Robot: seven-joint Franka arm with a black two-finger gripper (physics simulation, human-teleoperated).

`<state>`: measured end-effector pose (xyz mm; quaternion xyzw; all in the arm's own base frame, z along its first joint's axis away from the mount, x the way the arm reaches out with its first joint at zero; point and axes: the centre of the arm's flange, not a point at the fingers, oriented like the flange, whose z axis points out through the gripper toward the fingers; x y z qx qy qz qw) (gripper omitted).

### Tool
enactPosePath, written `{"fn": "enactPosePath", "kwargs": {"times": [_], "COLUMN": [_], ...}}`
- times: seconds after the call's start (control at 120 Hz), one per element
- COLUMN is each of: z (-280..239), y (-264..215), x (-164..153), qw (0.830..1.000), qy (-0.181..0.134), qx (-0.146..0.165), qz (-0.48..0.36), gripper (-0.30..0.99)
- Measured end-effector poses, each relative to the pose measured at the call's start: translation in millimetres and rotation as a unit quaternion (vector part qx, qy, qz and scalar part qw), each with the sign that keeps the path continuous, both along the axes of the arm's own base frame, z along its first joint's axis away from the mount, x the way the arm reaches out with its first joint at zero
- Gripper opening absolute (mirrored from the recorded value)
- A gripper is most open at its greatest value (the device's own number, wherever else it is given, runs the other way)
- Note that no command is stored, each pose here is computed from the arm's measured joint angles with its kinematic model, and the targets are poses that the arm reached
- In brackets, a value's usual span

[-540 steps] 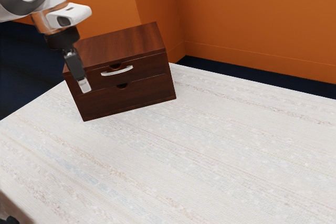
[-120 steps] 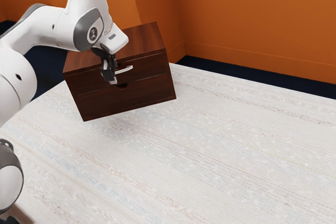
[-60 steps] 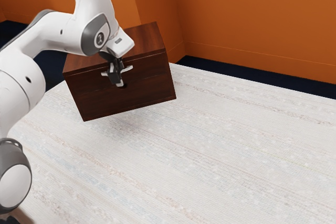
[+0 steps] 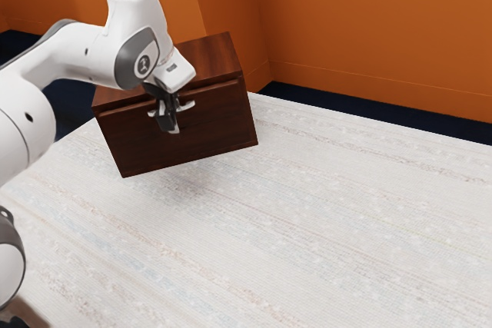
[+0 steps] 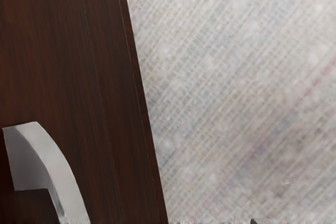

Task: Pull the drawer handle with one arm to open the drawer

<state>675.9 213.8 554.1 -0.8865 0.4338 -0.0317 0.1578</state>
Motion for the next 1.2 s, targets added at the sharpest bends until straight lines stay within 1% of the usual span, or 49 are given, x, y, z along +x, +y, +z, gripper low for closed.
{"fn": "enactPosePath", "kwargs": {"times": [0.142, 0.225, 0.275, 0.3, 0.35, 0.417, 0.525, 0.608, 0.642, 0.708, 0.8, 0.833, 0.883, 0.917, 1.042, 1.083, 1.158, 1.2], "z": [4, -4, -11, -11, -10, -5, -1, 0, 2, 11, 14, 12, 7, 6, 7, 5, 5, 5], "y": [-4, -5, -6, -8, -12, -18, -26, -31, -35, -44, -55, -57, -59, -61, -80, -85, -93, -99], "x": [0, -2, -5, -7, -11, -16, -24, -29, -33, -39, -47, -49, -53, -57, -78, -84, -95, -102], "qw": [1.000, 1.000, 1.000, 1.000, 1.000, 1.000, 1.000, 1.000, 1.000, 1.000, 0.999, 0.999, 0.999, 0.999, 0.999, 0.999, 0.999, 0.998], "qy": [-0.002, 0.004, 0.010, 0.010, 0.010, 0.006, 0.002, 0.000, -0.001, -0.006, -0.006, -0.004, 0.000, 0.000, -0.003, -0.002, -0.004, -0.004], "qx": [0.010, 0.010, 0.008, 0.007, 0.006, 0.006, 0.005, 0.004, 0.004, 0.011, 0.015, 0.015, 0.014, 0.013, 0.008, 0.007, 0.009, 0.011], "qz": [-0.004, -0.004, -0.005, -0.006, -0.008, -0.011, -0.016, -0.019, -0.021, -0.028, -0.034, -0.035, -0.035, -0.036, -0.045, -0.047, -0.051, -0.055], "gripper": [0.39, 0.48, 0.58, 0.59, 0.56, 0.46, 0.36, 0.31, 0.35, 0.29, 0.28, 0.30, 0.47, 0.51, 0.49, 0.55, 0.49, 0.49]}}
